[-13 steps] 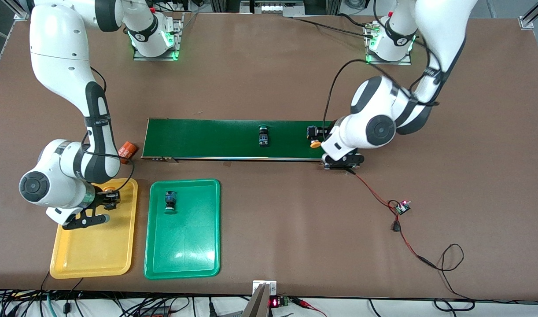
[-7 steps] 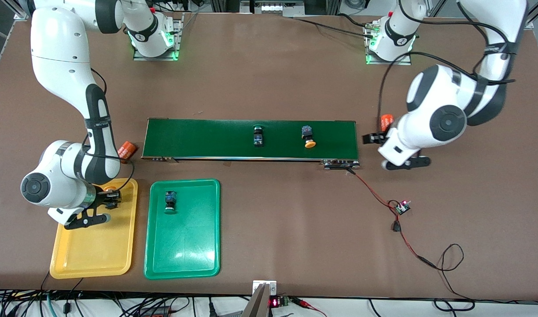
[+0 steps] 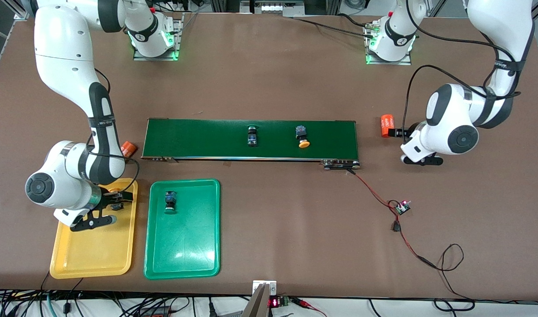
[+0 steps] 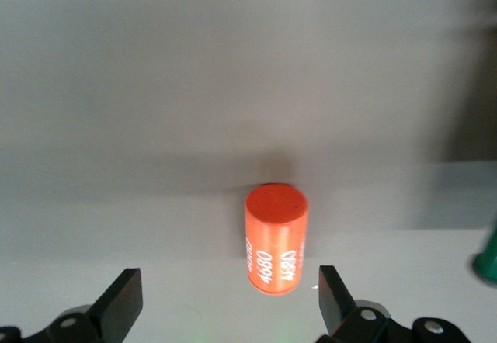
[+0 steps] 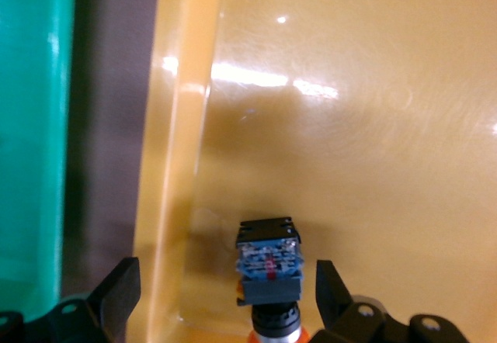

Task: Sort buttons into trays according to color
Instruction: 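Grasp the orange cylinder with the left gripper while the right gripper withdraws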

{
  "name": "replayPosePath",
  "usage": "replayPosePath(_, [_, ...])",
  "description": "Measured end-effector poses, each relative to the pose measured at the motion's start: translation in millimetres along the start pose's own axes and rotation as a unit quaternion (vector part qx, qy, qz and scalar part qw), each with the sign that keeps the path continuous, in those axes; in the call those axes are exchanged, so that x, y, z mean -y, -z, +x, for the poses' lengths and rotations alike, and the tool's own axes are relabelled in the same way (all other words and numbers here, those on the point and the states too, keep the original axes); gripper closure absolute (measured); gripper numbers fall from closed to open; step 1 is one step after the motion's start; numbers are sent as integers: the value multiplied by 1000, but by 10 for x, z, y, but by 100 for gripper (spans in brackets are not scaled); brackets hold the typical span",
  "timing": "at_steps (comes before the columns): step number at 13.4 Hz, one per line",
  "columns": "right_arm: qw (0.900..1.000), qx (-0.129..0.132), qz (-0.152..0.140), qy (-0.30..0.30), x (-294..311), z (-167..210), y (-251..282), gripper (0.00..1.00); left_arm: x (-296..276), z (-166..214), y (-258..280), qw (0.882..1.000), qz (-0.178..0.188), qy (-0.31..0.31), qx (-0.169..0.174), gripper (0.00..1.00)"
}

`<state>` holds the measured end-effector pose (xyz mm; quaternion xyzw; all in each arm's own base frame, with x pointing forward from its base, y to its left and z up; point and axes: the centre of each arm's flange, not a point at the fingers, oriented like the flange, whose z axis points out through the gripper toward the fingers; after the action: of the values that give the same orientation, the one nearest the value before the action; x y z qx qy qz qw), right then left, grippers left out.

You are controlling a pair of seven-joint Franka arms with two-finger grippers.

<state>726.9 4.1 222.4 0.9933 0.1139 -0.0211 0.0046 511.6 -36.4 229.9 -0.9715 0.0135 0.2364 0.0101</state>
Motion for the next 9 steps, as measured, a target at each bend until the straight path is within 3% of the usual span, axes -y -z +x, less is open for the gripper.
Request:
replayPosePath(4, [1000,8,21,-11,513,49,503,0,-47,-135,-433,1000,-8,-2,16,0])
replayPosePath(9, [998,40,37,-35,1243,-49,851,0,-142,-127,-822,1000,-21,-5,4,2])
